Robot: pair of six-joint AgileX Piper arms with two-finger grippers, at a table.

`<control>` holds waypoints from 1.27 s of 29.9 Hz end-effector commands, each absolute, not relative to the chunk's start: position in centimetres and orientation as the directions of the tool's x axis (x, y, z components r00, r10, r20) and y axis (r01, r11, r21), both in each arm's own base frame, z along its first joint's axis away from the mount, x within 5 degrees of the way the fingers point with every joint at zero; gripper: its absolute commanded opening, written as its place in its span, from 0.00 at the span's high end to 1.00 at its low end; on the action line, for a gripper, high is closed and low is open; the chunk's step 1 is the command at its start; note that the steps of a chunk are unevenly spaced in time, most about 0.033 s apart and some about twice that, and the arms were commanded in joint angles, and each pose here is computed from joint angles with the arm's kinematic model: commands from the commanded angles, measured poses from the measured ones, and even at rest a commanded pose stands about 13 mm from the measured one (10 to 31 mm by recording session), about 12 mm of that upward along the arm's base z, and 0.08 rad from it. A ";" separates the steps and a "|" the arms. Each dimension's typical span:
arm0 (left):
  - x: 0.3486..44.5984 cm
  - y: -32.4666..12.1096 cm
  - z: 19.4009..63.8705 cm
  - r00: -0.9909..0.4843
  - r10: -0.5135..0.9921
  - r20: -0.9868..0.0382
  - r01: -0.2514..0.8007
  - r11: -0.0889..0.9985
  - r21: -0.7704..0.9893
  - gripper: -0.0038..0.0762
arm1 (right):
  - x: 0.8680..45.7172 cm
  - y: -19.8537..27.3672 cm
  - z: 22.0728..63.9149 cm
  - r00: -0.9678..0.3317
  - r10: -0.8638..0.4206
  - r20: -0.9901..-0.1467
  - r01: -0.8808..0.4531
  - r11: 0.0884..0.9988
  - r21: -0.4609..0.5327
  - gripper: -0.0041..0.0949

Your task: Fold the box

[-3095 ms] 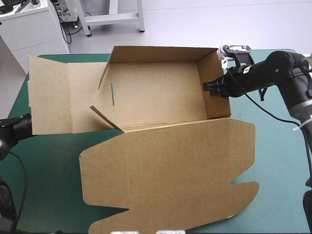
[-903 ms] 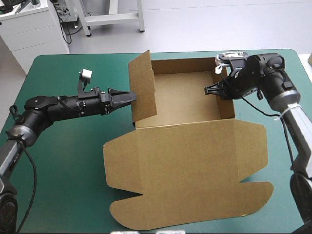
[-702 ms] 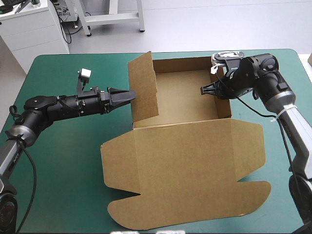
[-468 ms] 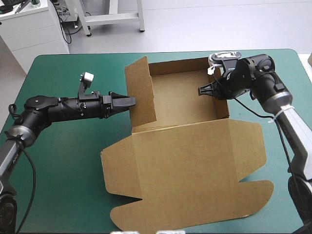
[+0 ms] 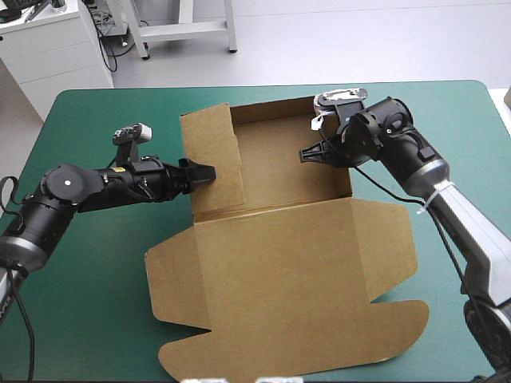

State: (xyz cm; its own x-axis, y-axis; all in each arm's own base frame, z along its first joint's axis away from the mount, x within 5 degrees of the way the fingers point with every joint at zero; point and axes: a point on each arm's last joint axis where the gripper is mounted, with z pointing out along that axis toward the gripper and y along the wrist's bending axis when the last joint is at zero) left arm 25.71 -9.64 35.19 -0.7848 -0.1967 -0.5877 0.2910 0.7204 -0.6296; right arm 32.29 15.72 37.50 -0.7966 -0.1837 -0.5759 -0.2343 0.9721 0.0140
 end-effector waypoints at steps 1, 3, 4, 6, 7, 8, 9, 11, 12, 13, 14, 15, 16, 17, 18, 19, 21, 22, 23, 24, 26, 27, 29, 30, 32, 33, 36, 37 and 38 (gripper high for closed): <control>25.2 -9.7 37.0 -0.743 -0.271 -0.612 0.248 0.738 -0.628 0.30 | 31.0 15.9 40.8 -0.721 -0.121 -0.683 -0.247 0.965 0.089 0.98; 25.2 -9.6 36.7 -0.743 -0.267 -0.613 0.224 0.764 -0.605 0.30 | 30.8 16.2 40.9 -0.718 -0.127 -0.684 -0.255 0.963 0.088 0.98; 25.2 -9.7 36.5 -0.746 -0.257 -0.615 0.213 0.782 -0.586 0.30 | 30.6 16.6 40.9 -0.715 -0.134 -0.686 -0.265 0.960 0.088 0.98; 25.2 -9.7 36.3 -0.747 -0.261 -0.612 0.185 0.802 -0.568 0.31 | 30.5 16.9 41.0 -0.707 -0.138 -0.693 -0.267 0.960 0.082 0.98; 25.2 -9.8 36.3 -0.746 -0.260 -0.613 0.178 0.810 -0.559 0.32 | 30.4 17.2 41.0 -0.703 -0.141 -0.697 -0.270 0.960 0.078 0.98; 25.2 -9.8 36.2 -0.744 -0.262 -0.615 0.169 0.816 -0.552 0.33 | 30.3 17.3 41.0 -0.701 -0.140 -0.699 -0.269 0.960 0.077 0.98; 25.2 -9.9 36.3 -0.739 -0.257 -0.623 0.176 0.818 -0.547 0.34 | 30.2 17.4 41.0 -0.700 -0.137 -0.701 -0.265 0.961 0.076 0.98; 25.2 -9.9 36.4 -0.736 -0.274 -0.619 0.166 0.814 -0.557 0.36 | 30.2 17.5 41.1 -0.699 -0.139 -0.702 -0.266 0.961 0.075 0.98; 25.2 -9.9 36.5 -0.734 -0.277 -0.620 0.165 0.813 -0.559 0.36 | 30.1 17.5 41.0 -0.701 -0.139 -0.700 -0.266 0.961 0.076 0.98; 25.3 -9.9 36.7 -0.729 -0.273 -0.628 0.170 0.816 -0.552 0.37 | 30.1 17.5 41.0 -0.702 -0.137 -0.699 -0.263 0.962 0.076 0.98; 25.3 -9.8 37.0 -0.720 -0.263 -0.642 0.179 0.823 -0.539 0.37 | 30.1 17.5 41.0 -0.703 -0.137 -0.698 -0.263 0.962 0.075 0.98; 25.4 -9.8 37.4 -0.711 -0.256 -0.655 0.188 0.828 -0.528 0.37 | 30.1 17.5 41.0 -0.703 -0.137 -0.698 -0.263 0.962 0.075 0.98; 25.4 -9.7 37.8 -0.704 -0.255 -0.663 0.192 0.830 -0.523 0.37 | 30.1 17.5 41.0 -0.704 -0.138 -0.697 -0.263 0.962 0.075 0.98; 25.4 -9.7 38.3 -0.695 -0.257 -0.672 0.198 0.830 -0.522 0.37 | 30.1 17.5 41.0 -0.705 -0.138 -0.696 -0.262 0.962 0.075 0.98; 25.5 -9.7 38.7 -0.685 -0.258 -0.682 0.205 0.829 -0.520 0.37 | 30.1 17.5 41.0 -0.705 -0.138 -0.696 -0.262 0.962 0.075 0.98; 25.5 -9.7 39.1 -0.677 -0.259 -0.689 0.211 0.829 -0.519 0.37 | 30.1 17.5 41.0 -0.706 -0.136 -0.695 -0.263 0.962 0.079 0.98; 25.8 -9.7 39.2 -0.678 -0.242 -0.694 0.215 0.838 -0.502 0.37 | 30.0 17.6 41.0 -0.707 -0.137 -0.694 -0.265 0.961 0.081 0.98; 26.0 -9.8 38.9 -0.684 -0.234 -0.691 0.212 0.843 -0.495 0.37 | 29.9 17.8 41.0 -0.706 -0.144 -0.694 -0.272 0.959 0.077 0.98; 26.2 -9.8 38.6 -0.693 -0.225 -0.685 0.207 0.848 -0.488 0.37 | 29.8 18.0 41.0 -0.704 -0.151 -0.694 -0.280 0.957 0.075 0.98; 26.4 -9.8 38.3 -0.702 -0.218 -0.679 0.204 0.851 -0.483 0.37 | 29.6 18.3 41.0 -0.700 -0.160 -0.696 -0.288 0.955 0.069 0.98; 26.8 -10.0 37.6 -0.728 -0.206 -0.654 0.193 0.853 -0.484 0.37 | 29.3 18.8 41.1 -0.687 -0.179 -0.704 -0.299 0.953 0.049 0.98; 26.9 -10.1 37.4 -0.734 -0.203 -0.648 0.190 0.854 -0.484 0.37 | 29.3 18.9 41.1 -0.683 -0.180 -0.708 -0.297 0.954 0.044 0.98; 26.9 -10.1 37.2 -0.748 -0.194 -0.634 0.187 0.855 -0.483 0.37 | 29.1 19.1 41.1 -0.679 -0.177 -0.712 -0.295 0.955 0.044 0.98; 26.9 -10.1 37.1 -0.750 -0.194 -0.633 0.187 0.856 -0.483 0.37 | 29.1 19.1 41.1 -0.680 -0.175 -0.712 -0.294 0.955 0.045 0.98; 26.9 -10.1 37.1 -0.751 -0.192 -0.631 0.186 0.856 -0.483 0.37 | 29.1 19.1 41.1 -0.681 -0.173 -0.711 -0.292 0.955 0.048 0.98; 26.9 -10.1 37.1 -0.752 -0.192 -0.630 0.186 0.856 -0.483 0.37 | 29.1 19.1 41.1 -0.681 -0.173 -0.711 -0.292 0.955 0.048 0.98; 26.9 -10.1 37.1 -0.754 -0.191 -0.629 0.185 0.856 -0.483 0.37 | 29.1 19.1 41.1 -0.681 -0.172 -0.711 -0.292 0.955 0.049 0.98; 27.0 -10.1 37.0 -0.753 -0.192 -0.629 0.185 0.856 -0.483 0.37 | 29.1 19.2 41.1 -0.682 -0.170 -0.712 -0.293 0.955 0.053 0.98; 27.0 -10.1 37.1 -0.749 -0.196 -0.633 0.185 0.856 -0.483 0.37 | 29.1 19.2 41.1 -0.683 -0.167 -0.711 -0.292 0.955 0.056 0.98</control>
State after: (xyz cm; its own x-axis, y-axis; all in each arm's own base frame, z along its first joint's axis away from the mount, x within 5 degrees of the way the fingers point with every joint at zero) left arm 27.13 -9.94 35.07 -0.8053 -0.1444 -0.5750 0.1623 0.8792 -0.4480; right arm 30.35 19.25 37.69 -0.7656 -0.2205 -0.6044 -0.2596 0.9654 -0.0233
